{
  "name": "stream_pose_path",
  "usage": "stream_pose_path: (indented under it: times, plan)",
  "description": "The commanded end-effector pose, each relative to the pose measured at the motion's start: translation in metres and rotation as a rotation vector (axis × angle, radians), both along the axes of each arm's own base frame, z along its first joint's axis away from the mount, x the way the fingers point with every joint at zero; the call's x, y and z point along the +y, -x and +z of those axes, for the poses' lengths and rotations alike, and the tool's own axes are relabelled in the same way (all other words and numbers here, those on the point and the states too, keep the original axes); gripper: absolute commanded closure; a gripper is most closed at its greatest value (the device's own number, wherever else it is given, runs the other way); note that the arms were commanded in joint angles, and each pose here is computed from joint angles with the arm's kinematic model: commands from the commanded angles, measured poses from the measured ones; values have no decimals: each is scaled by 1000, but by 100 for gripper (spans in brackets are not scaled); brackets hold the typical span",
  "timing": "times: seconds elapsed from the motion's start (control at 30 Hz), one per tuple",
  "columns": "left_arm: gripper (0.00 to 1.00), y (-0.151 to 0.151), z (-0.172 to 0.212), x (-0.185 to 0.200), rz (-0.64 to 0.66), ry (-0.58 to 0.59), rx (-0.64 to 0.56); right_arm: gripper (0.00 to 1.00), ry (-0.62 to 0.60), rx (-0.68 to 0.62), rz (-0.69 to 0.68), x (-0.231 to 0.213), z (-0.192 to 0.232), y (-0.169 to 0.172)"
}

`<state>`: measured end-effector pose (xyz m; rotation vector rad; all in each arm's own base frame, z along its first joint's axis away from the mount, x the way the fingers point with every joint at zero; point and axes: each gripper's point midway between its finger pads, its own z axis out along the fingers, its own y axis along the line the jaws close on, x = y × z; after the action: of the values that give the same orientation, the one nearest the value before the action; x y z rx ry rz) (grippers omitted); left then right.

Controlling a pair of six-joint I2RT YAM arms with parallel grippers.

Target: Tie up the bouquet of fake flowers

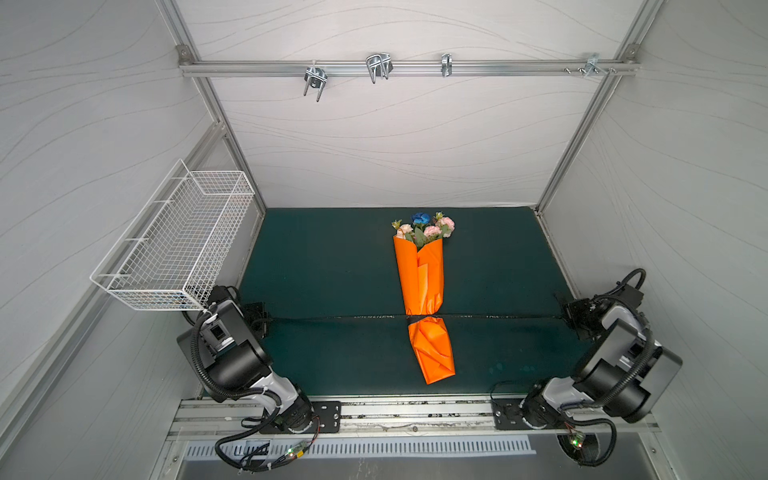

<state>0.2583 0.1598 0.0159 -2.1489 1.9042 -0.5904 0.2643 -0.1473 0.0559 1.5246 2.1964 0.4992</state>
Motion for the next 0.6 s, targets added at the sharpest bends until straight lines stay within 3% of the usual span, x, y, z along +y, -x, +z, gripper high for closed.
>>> stream_pose_path:
  times: [0.0, 0.13, 0.2, 0.27, 0.33, 0.43, 0.5, 0.57]
  plan:
    - [100, -31, 37, 80, 77, -296, -118, 100, 207, -91, -31, -41, 22, -32]
    - [100, -53, 47, 47, -21, -301, -175, 100, 225, -96, 102, -5, 23, -56]
    - [100, -65, 51, 21, -80, -273, -217, 79, 228, -77, 134, 7, 24, -58]
    - [99, -74, 51, -7, -125, -226, -258, 69, 211, -81, 160, 20, 27, -57]
    - [69, -79, 51, -38, -187, -178, -291, 59, 194, -63, 175, 30, 28, -51]
    - [34, -74, 54, -70, -247, -144, -301, 44, 165, -41, 201, 43, 27, -38]
    - [22, -71, 60, -87, -290, -135, -315, 38, 148, -42, 223, 54, 29, -28]
    - [22, -69, 73, -109, -372, -139, -336, 36, 139, -66, 264, 71, 35, -21]
